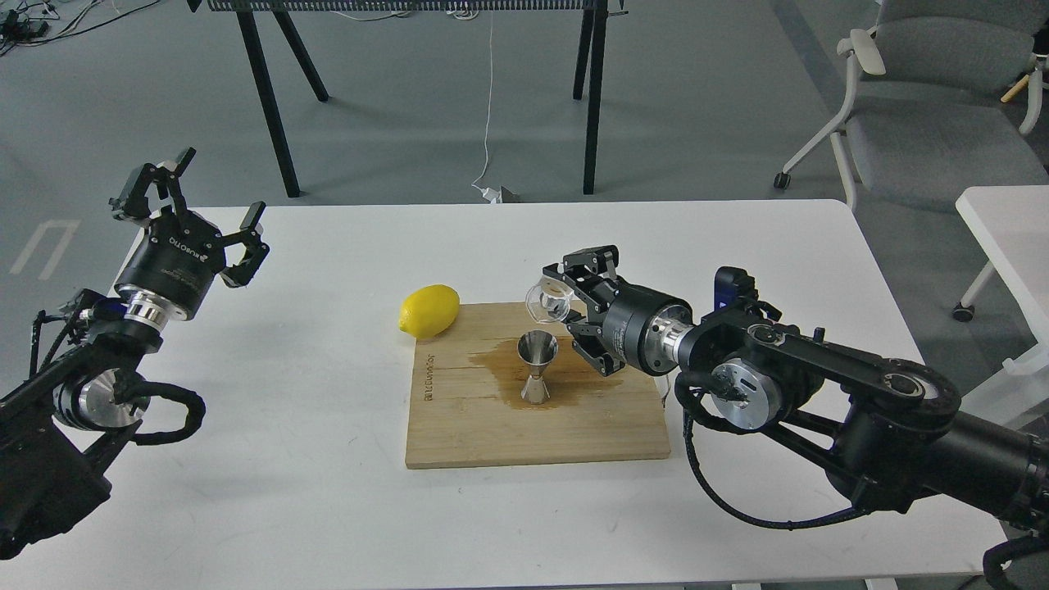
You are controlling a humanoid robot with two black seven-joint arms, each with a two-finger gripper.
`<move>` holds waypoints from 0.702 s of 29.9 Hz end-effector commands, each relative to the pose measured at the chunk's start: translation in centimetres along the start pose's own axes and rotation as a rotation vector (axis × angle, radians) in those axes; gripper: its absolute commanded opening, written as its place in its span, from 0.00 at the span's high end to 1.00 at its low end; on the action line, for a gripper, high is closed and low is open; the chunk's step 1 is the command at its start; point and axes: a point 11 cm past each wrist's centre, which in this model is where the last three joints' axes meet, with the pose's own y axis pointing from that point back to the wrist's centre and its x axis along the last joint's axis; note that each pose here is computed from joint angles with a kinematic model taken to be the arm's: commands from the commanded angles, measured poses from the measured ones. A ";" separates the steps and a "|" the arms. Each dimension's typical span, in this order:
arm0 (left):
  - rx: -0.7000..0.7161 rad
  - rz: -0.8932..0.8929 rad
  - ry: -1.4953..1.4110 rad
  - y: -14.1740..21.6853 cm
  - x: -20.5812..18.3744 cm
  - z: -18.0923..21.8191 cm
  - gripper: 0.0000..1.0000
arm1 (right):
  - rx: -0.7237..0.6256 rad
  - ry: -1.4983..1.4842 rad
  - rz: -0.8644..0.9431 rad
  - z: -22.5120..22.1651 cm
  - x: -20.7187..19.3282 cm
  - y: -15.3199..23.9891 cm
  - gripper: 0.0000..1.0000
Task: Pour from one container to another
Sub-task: 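Tilt the glass cup with the right gripper above the jigger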
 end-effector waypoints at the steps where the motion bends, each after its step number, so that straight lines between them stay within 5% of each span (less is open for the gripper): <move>1: 0.001 0.001 0.001 0.0 0.0 0.0 0.02 | -0.001 0.030 -0.001 0.1 -0.1 0.0 0.55; 21: 0.004 0.006 0.008 0.0 0.0 -0.5 0.02 | -0.009 0.256 -0.013 0.1 -1.0 -0.4 0.55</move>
